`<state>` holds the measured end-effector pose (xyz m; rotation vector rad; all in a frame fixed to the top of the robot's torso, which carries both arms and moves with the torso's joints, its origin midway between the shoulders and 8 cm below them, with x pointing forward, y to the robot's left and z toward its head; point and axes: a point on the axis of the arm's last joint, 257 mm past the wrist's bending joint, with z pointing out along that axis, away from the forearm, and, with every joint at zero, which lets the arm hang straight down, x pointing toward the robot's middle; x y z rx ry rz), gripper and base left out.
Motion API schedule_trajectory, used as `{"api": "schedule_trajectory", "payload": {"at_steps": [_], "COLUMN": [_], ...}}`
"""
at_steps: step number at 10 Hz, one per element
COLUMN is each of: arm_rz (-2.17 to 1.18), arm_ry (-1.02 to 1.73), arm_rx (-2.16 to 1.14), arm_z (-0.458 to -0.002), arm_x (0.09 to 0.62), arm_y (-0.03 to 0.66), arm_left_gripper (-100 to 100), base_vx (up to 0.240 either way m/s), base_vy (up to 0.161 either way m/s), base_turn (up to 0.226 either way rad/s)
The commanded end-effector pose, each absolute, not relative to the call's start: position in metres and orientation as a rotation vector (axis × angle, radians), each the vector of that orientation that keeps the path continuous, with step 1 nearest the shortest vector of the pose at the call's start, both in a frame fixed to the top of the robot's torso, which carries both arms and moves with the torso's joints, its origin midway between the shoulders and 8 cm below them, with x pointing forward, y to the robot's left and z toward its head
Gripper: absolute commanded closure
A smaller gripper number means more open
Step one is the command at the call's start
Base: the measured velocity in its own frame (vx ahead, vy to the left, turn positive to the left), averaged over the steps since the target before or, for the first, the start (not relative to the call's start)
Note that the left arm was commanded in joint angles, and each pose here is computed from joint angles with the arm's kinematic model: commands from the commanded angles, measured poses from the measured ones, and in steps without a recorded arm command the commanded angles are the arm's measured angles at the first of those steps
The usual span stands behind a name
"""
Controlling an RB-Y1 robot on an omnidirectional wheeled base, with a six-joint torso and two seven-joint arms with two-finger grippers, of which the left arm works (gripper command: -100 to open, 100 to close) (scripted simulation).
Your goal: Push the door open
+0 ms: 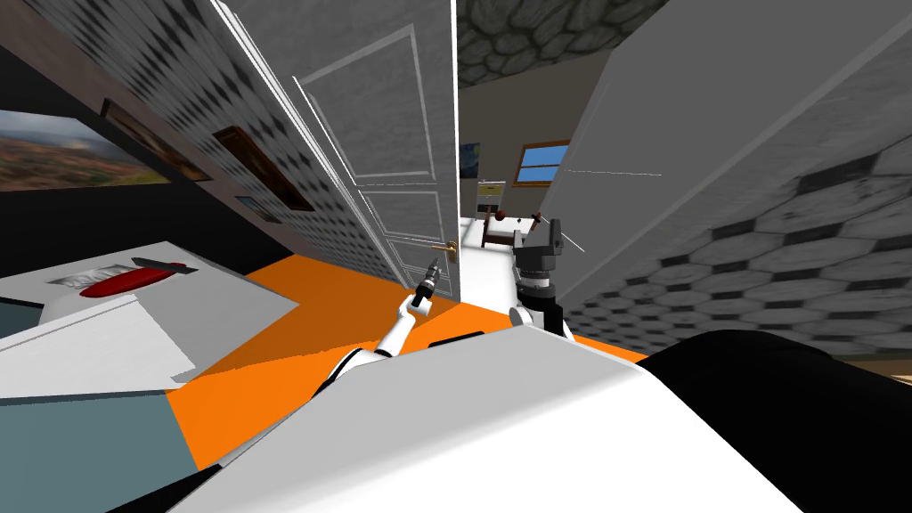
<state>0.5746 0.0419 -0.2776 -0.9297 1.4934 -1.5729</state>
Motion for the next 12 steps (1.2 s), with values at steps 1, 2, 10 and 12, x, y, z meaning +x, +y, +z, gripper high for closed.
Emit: {"api": "schedule_trajectory", "payload": {"at_steps": [1,2,10,12], "arm_rz": [-1.567,-1.562,-1.542,-1.540], "arm_ry": [1.516,1.531,1.538,1.534], "arm_rx": [-0.934,-0.937,-0.950,-0.956], "arm_z": [-0.2831,-0.2867,-0.2918,-0.2923], "arm_x": [0.5769,0.5781,0.5822,0.5827], "arm_y": [0.0383,0.0360,0.0416,0.0421], "arm_left_gripper": [-100,-100,-100,-100], "base_vx": [0.094,0.119,0.129,0.192], "base_vy": [0.066,0.083,-0.023,-0.113], "base_turn": [-0.015,-0.023,-0.023,-0.033]}}
